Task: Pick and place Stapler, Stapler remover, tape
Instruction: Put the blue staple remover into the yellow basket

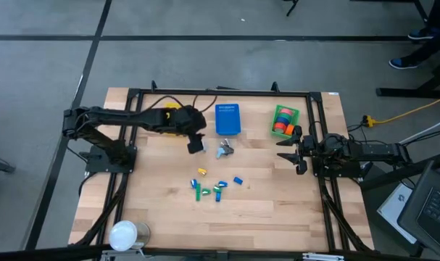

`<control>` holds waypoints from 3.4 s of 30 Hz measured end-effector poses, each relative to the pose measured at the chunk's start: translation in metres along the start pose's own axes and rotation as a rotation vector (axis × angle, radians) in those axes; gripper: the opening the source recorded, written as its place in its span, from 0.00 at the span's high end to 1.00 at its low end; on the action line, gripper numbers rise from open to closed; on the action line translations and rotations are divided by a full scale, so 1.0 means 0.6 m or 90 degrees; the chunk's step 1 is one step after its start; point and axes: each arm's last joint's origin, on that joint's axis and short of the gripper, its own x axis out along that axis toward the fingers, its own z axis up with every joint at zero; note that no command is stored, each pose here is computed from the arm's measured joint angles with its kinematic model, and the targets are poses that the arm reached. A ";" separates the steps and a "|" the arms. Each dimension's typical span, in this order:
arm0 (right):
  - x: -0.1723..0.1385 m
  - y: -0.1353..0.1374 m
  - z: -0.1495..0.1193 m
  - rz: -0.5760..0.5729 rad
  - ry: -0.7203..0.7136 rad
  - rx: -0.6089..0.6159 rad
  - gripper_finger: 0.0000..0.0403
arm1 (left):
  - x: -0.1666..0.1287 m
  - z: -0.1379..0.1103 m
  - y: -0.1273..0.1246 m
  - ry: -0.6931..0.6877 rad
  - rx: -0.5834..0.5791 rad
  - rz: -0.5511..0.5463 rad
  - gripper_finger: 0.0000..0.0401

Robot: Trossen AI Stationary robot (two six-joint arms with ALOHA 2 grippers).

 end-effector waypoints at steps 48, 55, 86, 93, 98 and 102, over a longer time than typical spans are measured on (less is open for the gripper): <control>0.000 0.000 0.000 0.000 0.000 0.000 0.48 | 0.026 -0.060 -0.036 0.038 -0.403 0.050 0.61; 0.000 0.000 0.000 0.000 0.000 0.000 0.48 | 0.026 -0.060 -0.037 0.035 -0.403 0.049 0.61; 0.000 0.000 0.000 0.000 0.000 0.000 0.48 | 0.061 -0.077 -0.076 0.060 -0.466 0.098 0.61; 0.000 0.000 0.000 0.000 0.000 0.000 0.48 | 0.058 -0.077 -0.082 0.032 -0.486 0.129 0.61; 0.000 0.000 0.000 0.000 0.000 0.000 0.48 | 0.059 -0.078 -0.084 0.026 -0.507 0.134 0.61; 0.000 0.000 0.000 0.000 0.000 0.000 0.48 | 0.063 -0.079 -0.085 0.034 -0.513 0.135 0.61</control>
